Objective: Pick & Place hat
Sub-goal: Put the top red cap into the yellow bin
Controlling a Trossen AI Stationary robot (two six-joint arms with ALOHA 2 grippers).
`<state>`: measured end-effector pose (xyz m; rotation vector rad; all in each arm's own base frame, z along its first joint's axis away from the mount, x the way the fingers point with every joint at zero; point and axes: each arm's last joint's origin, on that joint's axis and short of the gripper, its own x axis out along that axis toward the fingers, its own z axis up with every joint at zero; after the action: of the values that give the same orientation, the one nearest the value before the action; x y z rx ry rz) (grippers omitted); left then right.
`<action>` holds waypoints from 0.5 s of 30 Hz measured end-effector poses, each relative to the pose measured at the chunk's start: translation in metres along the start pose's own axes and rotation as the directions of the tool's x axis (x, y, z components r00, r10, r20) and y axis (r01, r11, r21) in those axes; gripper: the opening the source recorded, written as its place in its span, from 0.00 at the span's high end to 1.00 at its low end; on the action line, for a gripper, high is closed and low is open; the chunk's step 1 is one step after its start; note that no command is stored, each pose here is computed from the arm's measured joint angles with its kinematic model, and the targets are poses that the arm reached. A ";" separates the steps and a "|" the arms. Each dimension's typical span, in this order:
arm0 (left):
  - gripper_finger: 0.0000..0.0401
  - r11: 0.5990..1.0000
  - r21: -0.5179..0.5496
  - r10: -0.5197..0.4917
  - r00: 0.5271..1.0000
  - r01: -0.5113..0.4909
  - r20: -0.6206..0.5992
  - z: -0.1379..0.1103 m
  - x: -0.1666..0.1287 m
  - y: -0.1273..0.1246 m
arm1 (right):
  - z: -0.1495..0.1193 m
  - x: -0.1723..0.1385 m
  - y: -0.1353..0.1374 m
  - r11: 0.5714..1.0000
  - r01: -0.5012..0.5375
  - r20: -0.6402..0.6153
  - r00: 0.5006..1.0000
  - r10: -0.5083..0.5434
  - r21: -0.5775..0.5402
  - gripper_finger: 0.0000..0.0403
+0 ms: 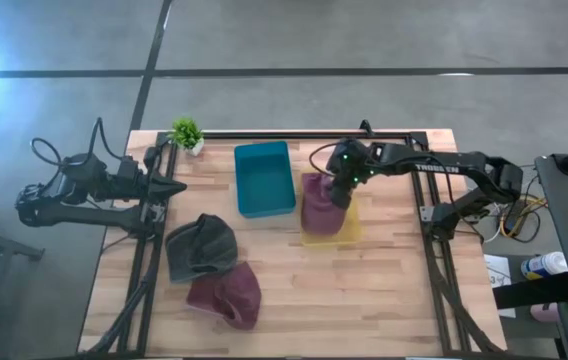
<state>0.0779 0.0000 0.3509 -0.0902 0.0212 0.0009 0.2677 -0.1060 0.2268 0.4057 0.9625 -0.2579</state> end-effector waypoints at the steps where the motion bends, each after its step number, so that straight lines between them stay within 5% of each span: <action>1: 1.00 1.000 0.000 0.000 1.000 0.000 0.000 0.000 0.000 0.000 | 0.000 0.000 0.000 1.000 0.001 0.003 1.000 -0.001 0.001 0.87; 9: 1.00 1.000 0.000 0.000 1.000 0.000 0.000 0.000 0.000 0.000 | 0.010 -0.008 0.001 0.990 0.140 0.137 0.981 -0.137 -0.016 0.55; 15: 1.00 1.000 0.000 0.000 1.000 0.000 0.000 0.000 0.000 0.000 | 0.011 -0.020 0.002 0.983 0.183 0.177 0.968 -0.180 0.000 0.44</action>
<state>0.0780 0.0000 0.3508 -0.0899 0.0216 0.0009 0.2657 -0.1084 0.2501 0.2738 0.8273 -0.4451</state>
